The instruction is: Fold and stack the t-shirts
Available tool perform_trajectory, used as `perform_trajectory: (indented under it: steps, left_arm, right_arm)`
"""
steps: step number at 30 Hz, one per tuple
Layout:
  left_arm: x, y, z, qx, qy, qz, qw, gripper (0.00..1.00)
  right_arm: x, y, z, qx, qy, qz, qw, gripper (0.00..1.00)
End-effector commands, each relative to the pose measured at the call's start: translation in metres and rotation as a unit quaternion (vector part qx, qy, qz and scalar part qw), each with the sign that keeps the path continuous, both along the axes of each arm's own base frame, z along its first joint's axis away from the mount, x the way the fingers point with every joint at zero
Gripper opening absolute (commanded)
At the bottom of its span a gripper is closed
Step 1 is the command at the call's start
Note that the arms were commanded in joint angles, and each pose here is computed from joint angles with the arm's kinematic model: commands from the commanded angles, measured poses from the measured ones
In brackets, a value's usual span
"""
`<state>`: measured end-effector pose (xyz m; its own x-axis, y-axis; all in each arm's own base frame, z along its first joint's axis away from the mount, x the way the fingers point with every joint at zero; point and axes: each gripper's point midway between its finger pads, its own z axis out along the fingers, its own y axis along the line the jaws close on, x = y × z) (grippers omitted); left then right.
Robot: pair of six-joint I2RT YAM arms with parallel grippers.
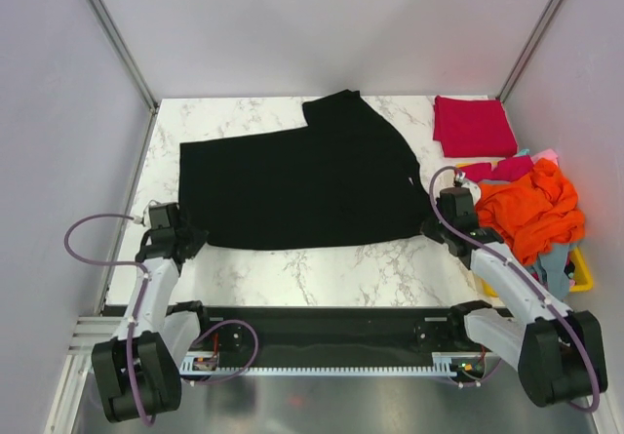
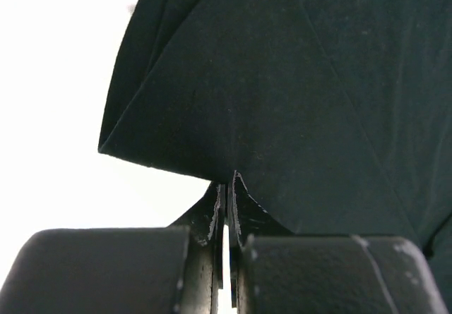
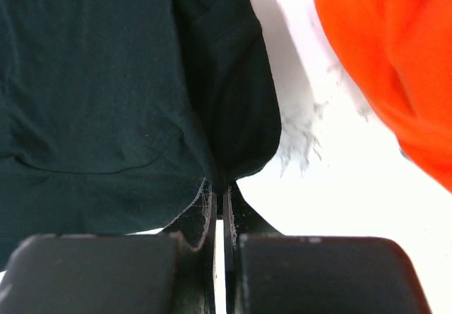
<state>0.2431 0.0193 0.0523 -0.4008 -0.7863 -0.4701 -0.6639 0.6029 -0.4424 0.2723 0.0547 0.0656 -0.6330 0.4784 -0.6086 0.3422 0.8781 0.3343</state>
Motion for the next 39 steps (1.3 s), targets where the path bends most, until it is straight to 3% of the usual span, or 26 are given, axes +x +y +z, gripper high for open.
perform_trajectory:
  steps: [1, 5, 8, 9, 10, 11, 12, 13, 15, 19, 23, 27, 28, 29, 30, 31, 34, 36, 37, 39]
  left_arm:
    - [-0.013, -0.013, 0.003, -0.039, 0.017, 0.004, 0.999, 0.02]
    - [-0.015, -0.024, 0.019, -0.062, -0.007, -0.006, 0.998, 0.02]
    - [-0.019, -0.032, 0.03, -0.08, -0.015, -0.016, 0.997, 0.14]
    - [-0.018, -0.039, 0.036, -0.094, -0.023, -0.03, 0.995, 0.27]
    - [-0.02, -0.044, 0.039, -0.104, -0.022, -0.038, 0.994, 0.37]
    - [-0.021, -0.051, 0.045, -0.118, -0.027, -0.058, 0.991, 0.52]
    - [-0.018, -0.053, 0.057, -0.118, -0.04, -0.067, 0.99, 0.72]
    - [-0.022, -0.055, 0.059, -0.121, -0.032, -0.072, 0.989, 0.81]
    - [-0.019, -0.055, 0.082, -0.106, -0.051, -0.096, 0.988, 0.93]
    - [-0.008, -0.053, 0.121, -0.048, -0.095, -0.16, 0.981, 0.94]
    - [0.002, -0.031, 0.125, 0.033, -0.09, -0.178, 0.979, 0.93]
    - [0.016, -0.038, 0.13, 0.028, -0.127, -0.203, 0.971, 0.91]
    - [0.017, -0.039, 0.129, 0.026, -0.129, -0.204, 0.97, 0.91]
    - [0.019, -0.039, 0.126, 0.02, -0.125, -0.205, 0.971, 0.91]
    - [0.02, -0.039, 0.123, 0.017, -0.121, -0.206, 0.971, 0.91]
    - [0.021, -0.04, 0.12, 0.014, -0.116, -0.209, 0.971, 0.9]
    - [0.023, -0.045, 0.113, -0.004, -0.104, -0.223, 0.969, 0.88]
    - [0.023, -0.048, 0.113, -0.011, -0.105, -0.229, 0.968, 0.87]
    - [0.022, -0.049, 0.113, -0.012, -0.107, -0.23, 0.967, 0.87]
    - [0.022, -0.051, 0.114, -0.014, -0.111, -0.234, 0.966, 0.87]
  right_arm:
    - [-0.022, -0.004, -0.002, 0.004, 0.021, -0.008, 1.0, 0.0]
    - [-0.033, -0.004, 0.013, 0.02, 0.004, -0.015, 1.0, 0.0]
    - [-0.037, -0.002, 0.022, 0.028, 0.003, -0.014, 1.0, 0.02]
    - [-0.041, 0.002, 0.022, 0.036, 0.011, -0.006, 0.999, 0.08]
    - [-0.042, 0.005, 0.024, 0.042, 0.011, 0.0, 0.999, 0.54]
    - [-0.042, 0.007, 0.03, 0.049, 0.007, 0.003, 0.999, 0.75]
    - [-0.045, 0.008, 0.032, 0.052, 0.011, 0.004, 0.999, 0.87]
    - [-0.043, 0.008, 0.041, 0.054, -0.001, 0.006, 0.999, 0.93]
    - [-0.043, 0.007, 0.054, 0.047, -0.013, 0.013, 0.999, 0.94]
    - [-0.011, 0.019, 0.11, 0.037, -0.088, 0.068, 0.993, 0.94]
    - [0.076, 0.046, 0.148, -0.026, -0.089, 0.107, 0.99, 0.94]
    - [0.193, 0.078, 0.164, -0.053, -0.12, 0.127, 0.983, 0.94]
    - [0.23, 0.088, 0.215, -0.049, -0.179, 0.13, 0.974, 0.95]
    - [0.268, 0.098, 0.165, -0.067, -0.14, 0.146, 0.977, 0.95]
    - [0.289, 0.106, 0.162, -0.067, -0.143, 0.152, 0.976, 0.95]
    - [0.336, 0.119, 0.159, -0.065, -0.166, 0.155, 0.972, 0.95]
    - [0.397, 0.128, 0.137, -0.074, -0.201, 0.134, 0.968, 0.96]
    - [0.424, 0.127, 0.137, -0.067, -0.256, 0.1, 0.959, 0.95]
    - [0.426, 0.126, 0.098, -0.07, -0.238, 0.097, 0.964, 0.94]
    - [0.439, 0.122, 0.086, -0.071, -0.267, 0.069, 0.959, 0.94]
